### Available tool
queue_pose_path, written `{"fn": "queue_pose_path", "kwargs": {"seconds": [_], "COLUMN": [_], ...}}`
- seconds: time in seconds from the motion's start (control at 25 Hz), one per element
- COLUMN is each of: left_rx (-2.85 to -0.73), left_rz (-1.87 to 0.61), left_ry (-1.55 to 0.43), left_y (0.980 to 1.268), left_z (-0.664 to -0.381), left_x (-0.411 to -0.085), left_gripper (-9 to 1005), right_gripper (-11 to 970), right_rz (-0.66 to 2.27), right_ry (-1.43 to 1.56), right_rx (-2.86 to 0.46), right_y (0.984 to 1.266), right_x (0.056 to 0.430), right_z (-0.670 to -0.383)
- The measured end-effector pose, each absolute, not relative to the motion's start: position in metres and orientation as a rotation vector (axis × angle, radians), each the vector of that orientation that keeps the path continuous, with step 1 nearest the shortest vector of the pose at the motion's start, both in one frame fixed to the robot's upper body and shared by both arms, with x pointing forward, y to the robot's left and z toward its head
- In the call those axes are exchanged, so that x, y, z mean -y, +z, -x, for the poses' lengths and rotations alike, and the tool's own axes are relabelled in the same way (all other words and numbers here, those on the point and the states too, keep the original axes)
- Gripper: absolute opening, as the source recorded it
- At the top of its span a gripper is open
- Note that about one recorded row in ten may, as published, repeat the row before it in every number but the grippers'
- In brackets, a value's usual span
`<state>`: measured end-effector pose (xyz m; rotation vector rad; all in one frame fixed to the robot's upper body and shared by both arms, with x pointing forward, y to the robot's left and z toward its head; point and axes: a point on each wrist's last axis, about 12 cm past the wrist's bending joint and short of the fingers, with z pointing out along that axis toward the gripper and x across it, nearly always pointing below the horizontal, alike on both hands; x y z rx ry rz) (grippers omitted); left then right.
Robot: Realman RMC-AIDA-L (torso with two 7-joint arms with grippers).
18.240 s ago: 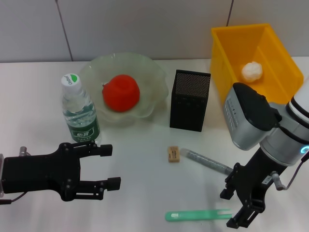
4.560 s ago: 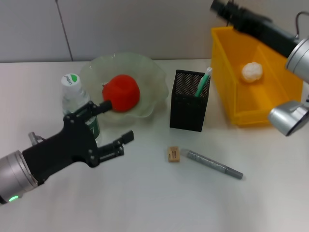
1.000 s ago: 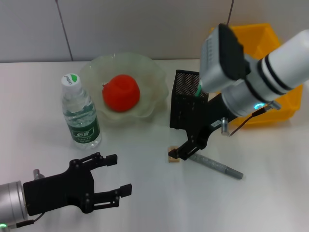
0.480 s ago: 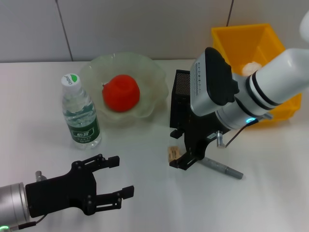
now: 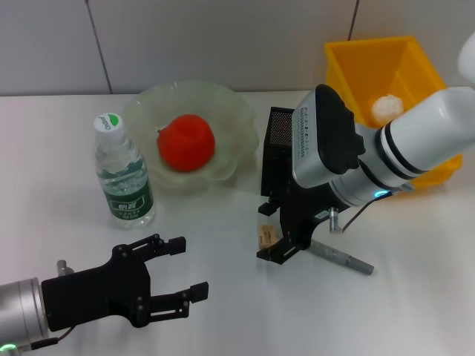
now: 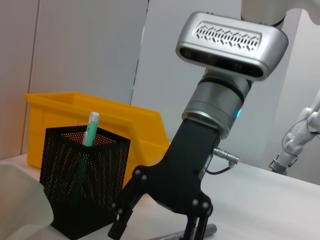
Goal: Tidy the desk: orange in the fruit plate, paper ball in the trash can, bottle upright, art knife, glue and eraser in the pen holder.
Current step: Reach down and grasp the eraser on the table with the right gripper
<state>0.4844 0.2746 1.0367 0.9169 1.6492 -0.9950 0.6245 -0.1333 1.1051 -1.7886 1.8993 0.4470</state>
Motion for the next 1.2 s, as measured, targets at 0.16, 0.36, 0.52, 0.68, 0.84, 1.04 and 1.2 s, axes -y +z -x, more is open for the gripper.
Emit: {"fn": "queue_pose_path", "kwargs": {"seconds": [0.16, 0.36, 0.52, 0.68, 0.84, 1.04, 1.2], "left_rx": [-1.650, -1.650, -1.651, -1.655, -1.653, -1.654, -1.657], "left_rz": [-0.909, -0.904, -0.901, -0.892, -0.889, -0.886, -0.882], "left_ry": [-0.997, -1.000, -1.002, -1.007, -1.008, -1.011, -1.019], "left_y": [1.0359, 1.0354, 1.0351, 1.0354, 1.0359, 1.0360, 1.0367], "left_z": [-0.4833, -0.4827, -0.4822, -0.4826, -0.4831, -0.4830, -0.4837], "left_x": [-0.2741, -0.2731, -0.2729, -0.2729, -0.2728, -0.2729, -0.2729], "left_gripper": [862, 862, 862, 862, 862, 862, 862], "right_gripper": [818, 816, 815, 814, 748, 639, 616], "right_rz": [1.789, 1.789, 1.792, 1.793, 1.794, 1.791, 1.791], "right_ry": [0.439, 0.443, 0.439, 0.438, 0.438, 0.424, 0.418], "right_rx": [-1.890, -1.883, -1.880, -1.882, -1.883, -1.883, -1.884], "right_y": [1.1022, 1.1003, 1.0987, 1.0973, 1.0967, 1.0966, 1.0959], "right_x": [0.1337, 0.1335, 0.1340, 0.1343, 0.1345, 0.1350, 0.1358], "right_z": [-0.6248, -0.6243, -0.6242, -0.6239, -0.6237, -0.6249, -0.6250]}}
